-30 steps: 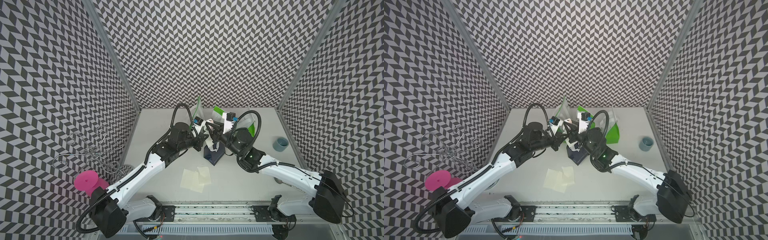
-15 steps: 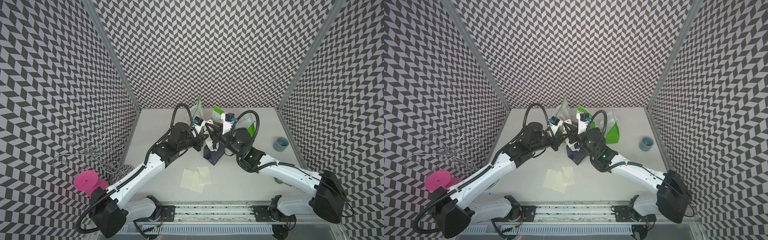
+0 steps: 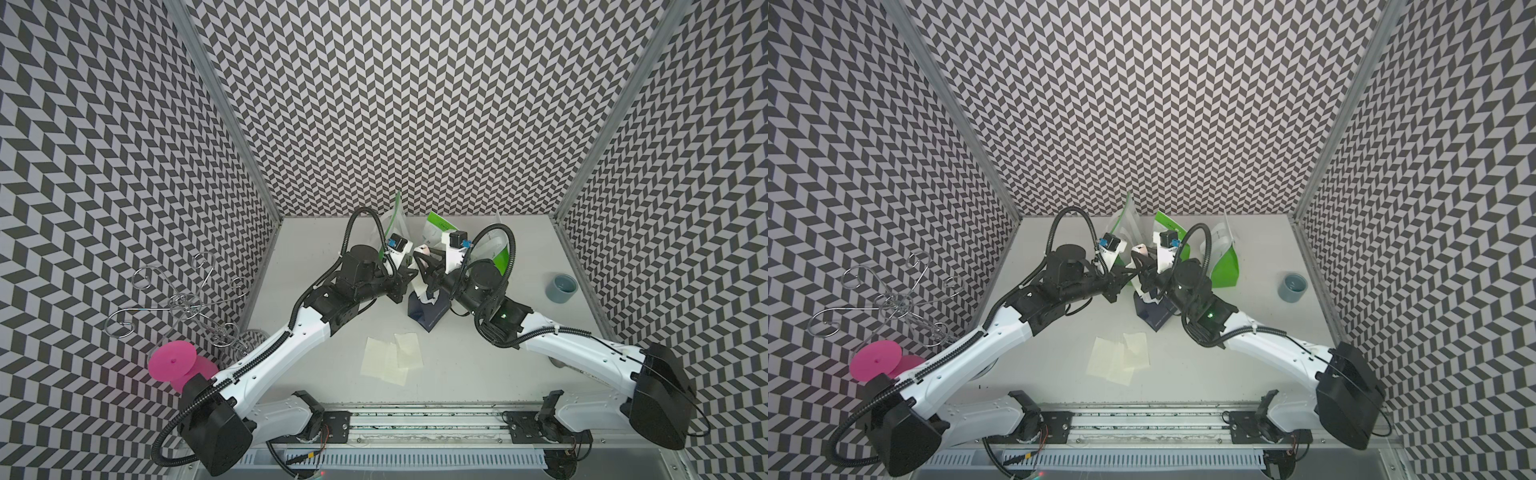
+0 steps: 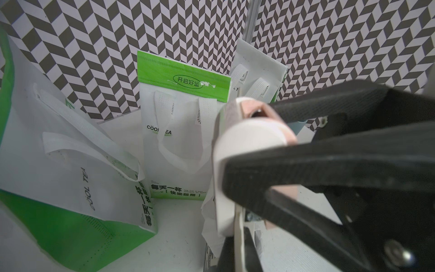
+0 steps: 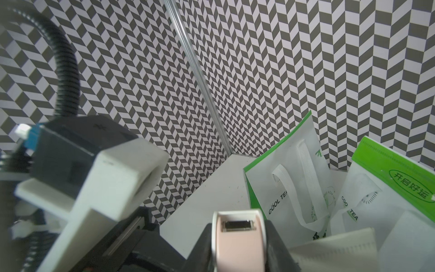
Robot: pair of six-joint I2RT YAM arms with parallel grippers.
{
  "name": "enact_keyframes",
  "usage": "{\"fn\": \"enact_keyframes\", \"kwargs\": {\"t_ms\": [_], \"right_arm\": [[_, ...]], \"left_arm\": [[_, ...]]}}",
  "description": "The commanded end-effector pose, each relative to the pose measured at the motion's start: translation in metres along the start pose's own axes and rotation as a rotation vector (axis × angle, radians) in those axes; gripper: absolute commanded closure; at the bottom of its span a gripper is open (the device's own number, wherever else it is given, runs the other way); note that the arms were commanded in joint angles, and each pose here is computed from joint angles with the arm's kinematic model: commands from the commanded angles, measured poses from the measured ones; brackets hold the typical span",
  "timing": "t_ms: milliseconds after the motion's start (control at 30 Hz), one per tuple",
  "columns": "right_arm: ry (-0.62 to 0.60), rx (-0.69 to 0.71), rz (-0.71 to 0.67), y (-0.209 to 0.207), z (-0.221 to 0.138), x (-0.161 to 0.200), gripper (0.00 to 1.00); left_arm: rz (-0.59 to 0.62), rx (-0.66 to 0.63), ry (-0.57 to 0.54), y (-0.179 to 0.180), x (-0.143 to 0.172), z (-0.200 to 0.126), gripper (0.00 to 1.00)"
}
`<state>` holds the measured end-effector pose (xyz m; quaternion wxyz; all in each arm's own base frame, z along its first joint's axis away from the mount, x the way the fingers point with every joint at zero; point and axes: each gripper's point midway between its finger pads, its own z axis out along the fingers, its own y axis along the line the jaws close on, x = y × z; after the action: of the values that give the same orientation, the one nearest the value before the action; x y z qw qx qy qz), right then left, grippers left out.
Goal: Staple the receipts to the bags
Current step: Place the stapler in the takeout bag.
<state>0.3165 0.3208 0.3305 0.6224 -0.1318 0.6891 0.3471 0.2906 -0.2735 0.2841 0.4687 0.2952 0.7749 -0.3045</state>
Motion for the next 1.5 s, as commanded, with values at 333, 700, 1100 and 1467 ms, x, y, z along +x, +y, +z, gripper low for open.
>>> {"fn": "enact_keyframes", "kwargs": {"t_ms": [333,700,1100,1467], "right_arm": [[0.043,0.042,-0.05,-0.003,-0.034,0.007,0.35],[0.0,-0.093,-0.052,0.024,-0.051,-0.02,0.33],[0.067,-0.111,-0.062,0.026,-0.04,0.001,0.61],[0.156,-0.036,-0.2,0.014,-0.039,0.016,0.88]], "left_arm": [[0.124,0.045,-0.118,-0.016,-0.022,-0.021,1.0],[0.144,0.062,-0.099,-0.025,-0.016,-0.017,1.0],[0.153,0.078,-0.107,-0.029,-0.018,-0.019,1.0],[0.153,0.071,-0.089,-0.027,-0.017,-0.016,1.0]]}}
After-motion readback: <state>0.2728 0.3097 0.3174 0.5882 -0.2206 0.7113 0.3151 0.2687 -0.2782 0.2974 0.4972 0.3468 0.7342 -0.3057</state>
